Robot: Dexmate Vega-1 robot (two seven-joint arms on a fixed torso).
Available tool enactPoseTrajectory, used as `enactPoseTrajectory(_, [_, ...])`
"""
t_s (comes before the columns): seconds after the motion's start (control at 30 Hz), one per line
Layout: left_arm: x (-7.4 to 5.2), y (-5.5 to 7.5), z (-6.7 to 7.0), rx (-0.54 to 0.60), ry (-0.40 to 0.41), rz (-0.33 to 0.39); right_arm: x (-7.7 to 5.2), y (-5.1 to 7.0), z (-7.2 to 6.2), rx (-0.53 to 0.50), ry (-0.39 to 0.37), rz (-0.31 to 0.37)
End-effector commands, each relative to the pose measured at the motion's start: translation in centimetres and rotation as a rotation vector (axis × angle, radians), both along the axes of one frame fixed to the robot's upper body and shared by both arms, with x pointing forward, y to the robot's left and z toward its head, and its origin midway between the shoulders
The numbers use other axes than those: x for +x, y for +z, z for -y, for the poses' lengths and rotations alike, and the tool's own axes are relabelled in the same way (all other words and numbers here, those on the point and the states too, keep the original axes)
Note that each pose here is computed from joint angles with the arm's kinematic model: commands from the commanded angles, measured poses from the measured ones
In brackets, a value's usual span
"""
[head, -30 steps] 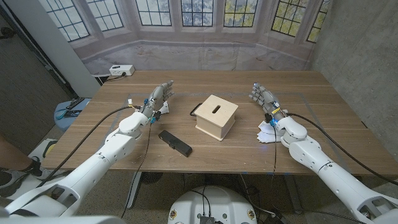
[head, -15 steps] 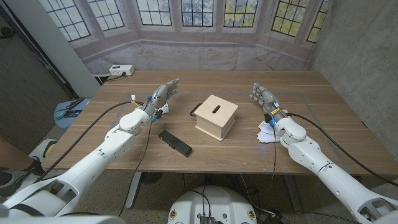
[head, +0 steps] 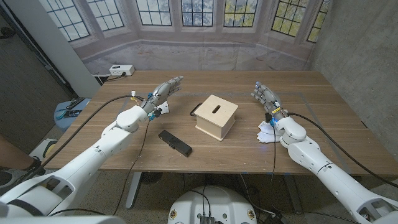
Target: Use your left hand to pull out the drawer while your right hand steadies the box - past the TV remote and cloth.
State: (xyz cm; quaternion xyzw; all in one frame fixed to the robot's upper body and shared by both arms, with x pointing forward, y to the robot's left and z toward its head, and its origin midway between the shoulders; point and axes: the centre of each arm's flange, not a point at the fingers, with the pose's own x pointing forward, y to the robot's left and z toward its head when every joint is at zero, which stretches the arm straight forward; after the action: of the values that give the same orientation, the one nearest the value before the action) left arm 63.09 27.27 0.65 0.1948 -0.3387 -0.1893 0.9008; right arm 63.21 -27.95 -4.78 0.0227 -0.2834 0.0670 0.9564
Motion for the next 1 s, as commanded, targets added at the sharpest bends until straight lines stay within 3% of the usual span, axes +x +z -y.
enactPoseTrajectory(0.03, [-1.5, 0.2, -1.3, 0.096, -0.042, 0.082, 0.2, 0.0, -0.3, 0.009, -0.018, -0.001])
enactPoseTrajectory(0.37, [-2.4, 1.5, -2.3, 0.193, -0.063, 0.159, 0.0, 0.4, -0.4, 0.0, -0.025, 0.008])
enactPoseTrajectory(1.0, [-3.2, 3.7, -3.1, 0.499, -0.057, 0.351, -0.3, 0.2, -0.5, -0.002, -0.028, 0.001])
